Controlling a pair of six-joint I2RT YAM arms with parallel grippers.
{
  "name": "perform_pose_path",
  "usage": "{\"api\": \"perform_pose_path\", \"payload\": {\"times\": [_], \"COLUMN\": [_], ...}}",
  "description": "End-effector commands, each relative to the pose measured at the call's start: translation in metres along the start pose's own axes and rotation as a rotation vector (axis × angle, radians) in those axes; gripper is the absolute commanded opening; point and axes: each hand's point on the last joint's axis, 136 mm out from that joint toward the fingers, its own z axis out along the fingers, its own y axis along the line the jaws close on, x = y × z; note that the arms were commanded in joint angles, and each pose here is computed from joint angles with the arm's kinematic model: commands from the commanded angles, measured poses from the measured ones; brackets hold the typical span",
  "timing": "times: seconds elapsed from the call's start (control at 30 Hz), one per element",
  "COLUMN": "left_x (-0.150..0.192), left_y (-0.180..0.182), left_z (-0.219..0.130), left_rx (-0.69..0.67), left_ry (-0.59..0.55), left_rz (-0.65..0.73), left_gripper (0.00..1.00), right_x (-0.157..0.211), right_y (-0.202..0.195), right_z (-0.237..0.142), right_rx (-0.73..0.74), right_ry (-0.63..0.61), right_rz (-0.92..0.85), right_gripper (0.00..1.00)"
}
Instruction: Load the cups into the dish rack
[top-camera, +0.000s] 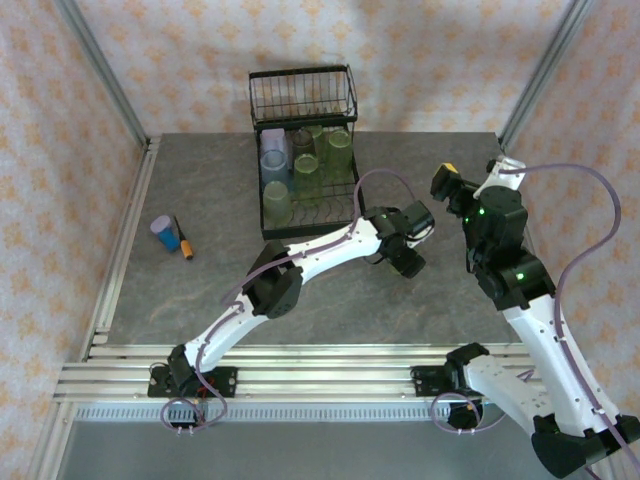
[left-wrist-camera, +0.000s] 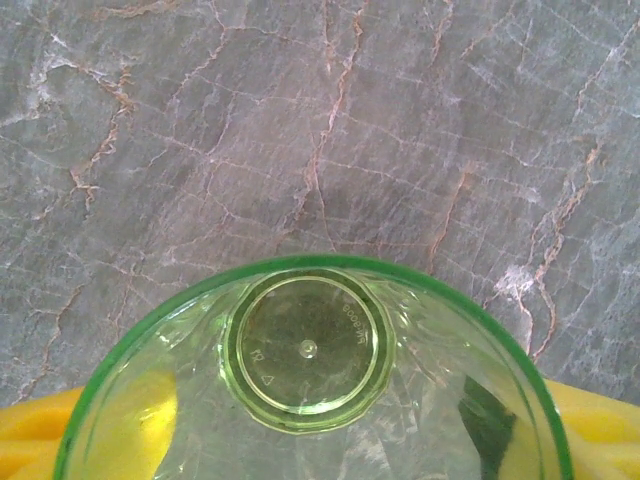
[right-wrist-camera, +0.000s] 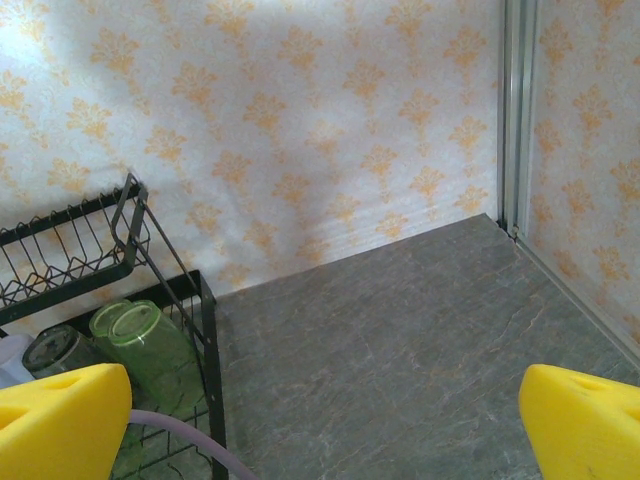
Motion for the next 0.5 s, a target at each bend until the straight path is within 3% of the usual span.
{"api": "perform_pose_path", "payload": {"times": [0.0,0.23,0.47], "left_x": [-0.024,-0.053,-0.054], "left_y": [-0.002,0.001,0.051], "left_z": [-0.027,-0.102,-0.201], "left_rx": [-0.003,0.032,0.024], "left_ry": [-0.092,-0.328,-0.68], "left_rz": [0.017,0.002,-0.119], "left_gripper": [0.76,0.74,0.74], "right_x": [-0.006,0.0,0.022], "right_y": [-0.006,0.003,0.036], "right_z": [-0.001,0.003,0.022], "right_rx": [0.026,-0.014,-0.163], "right_ry": [-0.032,0.0,0.121], "right_rz": [0.014,0.012,0.094], "right_gripper": [0.99,0.99,0.99]}}
